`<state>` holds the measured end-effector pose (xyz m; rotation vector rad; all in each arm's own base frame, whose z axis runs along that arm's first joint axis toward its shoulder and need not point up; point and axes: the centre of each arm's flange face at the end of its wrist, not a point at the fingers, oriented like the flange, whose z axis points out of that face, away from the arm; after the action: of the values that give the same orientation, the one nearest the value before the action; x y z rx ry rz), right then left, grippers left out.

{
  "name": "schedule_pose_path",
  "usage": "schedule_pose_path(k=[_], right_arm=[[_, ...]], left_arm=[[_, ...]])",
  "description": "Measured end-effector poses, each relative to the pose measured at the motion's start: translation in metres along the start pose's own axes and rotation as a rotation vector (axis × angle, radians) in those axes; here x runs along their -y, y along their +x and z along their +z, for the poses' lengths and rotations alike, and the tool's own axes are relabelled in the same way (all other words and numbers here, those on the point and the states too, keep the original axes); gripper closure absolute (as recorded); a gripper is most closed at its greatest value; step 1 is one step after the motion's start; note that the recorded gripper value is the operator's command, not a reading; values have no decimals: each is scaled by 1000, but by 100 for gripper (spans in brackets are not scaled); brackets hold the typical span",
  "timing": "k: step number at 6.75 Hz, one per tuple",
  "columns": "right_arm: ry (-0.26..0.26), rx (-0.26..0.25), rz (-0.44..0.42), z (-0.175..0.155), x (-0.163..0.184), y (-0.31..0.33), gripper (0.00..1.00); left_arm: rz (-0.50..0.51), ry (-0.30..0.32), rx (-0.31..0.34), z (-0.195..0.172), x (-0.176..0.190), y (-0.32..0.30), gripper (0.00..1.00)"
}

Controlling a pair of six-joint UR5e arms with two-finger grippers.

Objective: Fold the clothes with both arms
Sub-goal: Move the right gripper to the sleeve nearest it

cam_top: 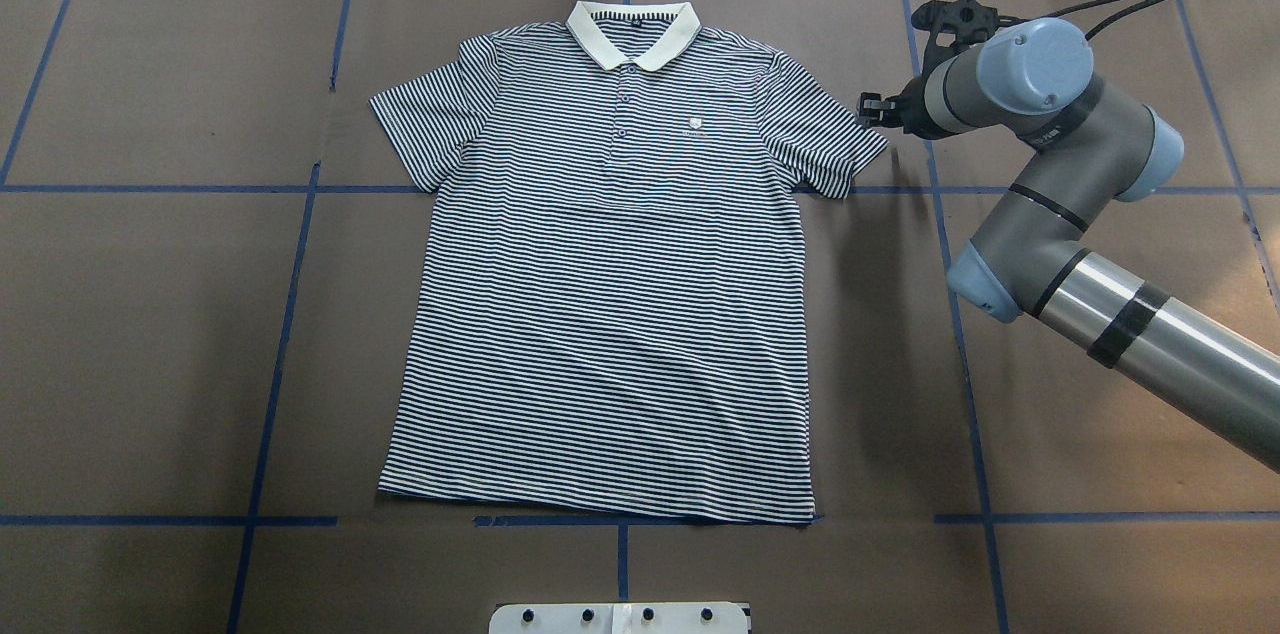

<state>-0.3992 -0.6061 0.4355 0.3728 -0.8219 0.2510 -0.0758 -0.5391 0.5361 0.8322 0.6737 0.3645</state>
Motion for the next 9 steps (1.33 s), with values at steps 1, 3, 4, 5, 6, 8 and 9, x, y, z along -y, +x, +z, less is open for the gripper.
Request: schedule_pose_path(k=[1,3,4,5,6,8,9], right_arm=[[-4,-6,-6,5,-6,-2,42],[-5,-19,-11,12,-12,-2,45],[-3,-23,-13,14,-14,-3,57],[-1,-26,-14,15,-16,-3,74],[0,-31,-16,17,-17,-3,100],[8,-41,-21,20,-17,-1,100],[11,-38,-25,19,-15,-7,100]], left_arm=[[0,0,1,0,0,0,0],[-1,0,1,0,0,0,0],[-1,0,1,0,0,0,0],[-1,0,0,0,0,0,0],[-1,-1,0,0,-1,0,0],[0,-1,-1,0,0,0,0],[0,-1,-1,1,0,0,0]])
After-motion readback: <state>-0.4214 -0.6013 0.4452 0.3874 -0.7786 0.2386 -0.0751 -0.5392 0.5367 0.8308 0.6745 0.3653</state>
